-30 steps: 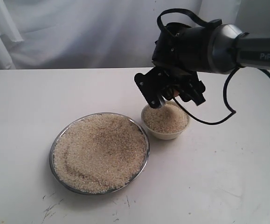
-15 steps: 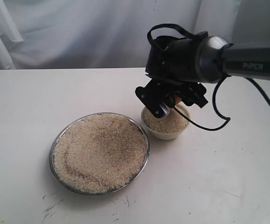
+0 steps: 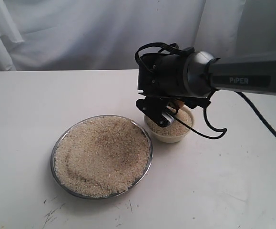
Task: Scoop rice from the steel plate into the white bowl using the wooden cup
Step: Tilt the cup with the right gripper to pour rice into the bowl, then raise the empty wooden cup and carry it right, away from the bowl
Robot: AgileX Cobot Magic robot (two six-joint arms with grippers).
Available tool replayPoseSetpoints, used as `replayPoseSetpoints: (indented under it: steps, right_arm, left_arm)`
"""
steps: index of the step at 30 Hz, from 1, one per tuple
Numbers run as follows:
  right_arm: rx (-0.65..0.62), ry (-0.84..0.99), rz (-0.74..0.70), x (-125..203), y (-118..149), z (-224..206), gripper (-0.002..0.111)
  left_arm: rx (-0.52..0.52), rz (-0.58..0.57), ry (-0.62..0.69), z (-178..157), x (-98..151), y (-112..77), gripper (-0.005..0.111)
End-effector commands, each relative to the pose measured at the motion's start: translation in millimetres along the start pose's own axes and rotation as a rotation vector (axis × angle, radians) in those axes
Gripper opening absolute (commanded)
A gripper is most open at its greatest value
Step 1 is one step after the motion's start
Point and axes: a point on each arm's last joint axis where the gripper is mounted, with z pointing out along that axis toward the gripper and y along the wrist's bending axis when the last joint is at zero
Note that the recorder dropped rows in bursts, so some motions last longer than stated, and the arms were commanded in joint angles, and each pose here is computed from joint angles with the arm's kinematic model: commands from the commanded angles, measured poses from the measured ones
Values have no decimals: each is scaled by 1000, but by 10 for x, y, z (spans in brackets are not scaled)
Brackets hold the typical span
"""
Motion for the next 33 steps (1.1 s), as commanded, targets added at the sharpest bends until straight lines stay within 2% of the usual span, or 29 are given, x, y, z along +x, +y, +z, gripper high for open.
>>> replayPoseSetpoints:
  steps: [1,7,29,33]
  right_arm:
    - [11,37,-24,9,-20,-64,0]
    - [31,94,-79,-10,-58,-147,0]
    - [42,153,-106,109,-72,-224,0]
    - [72,118,93,158,-80,-243,0]
  left_arm:
    - [3,2,-13,2,1,-1,0]
    - [3,2,-13,2,1,-1,0]
    - [3,2,-13,2,1,-1,0]
    - [3,2,-13,2,1,-1,0]
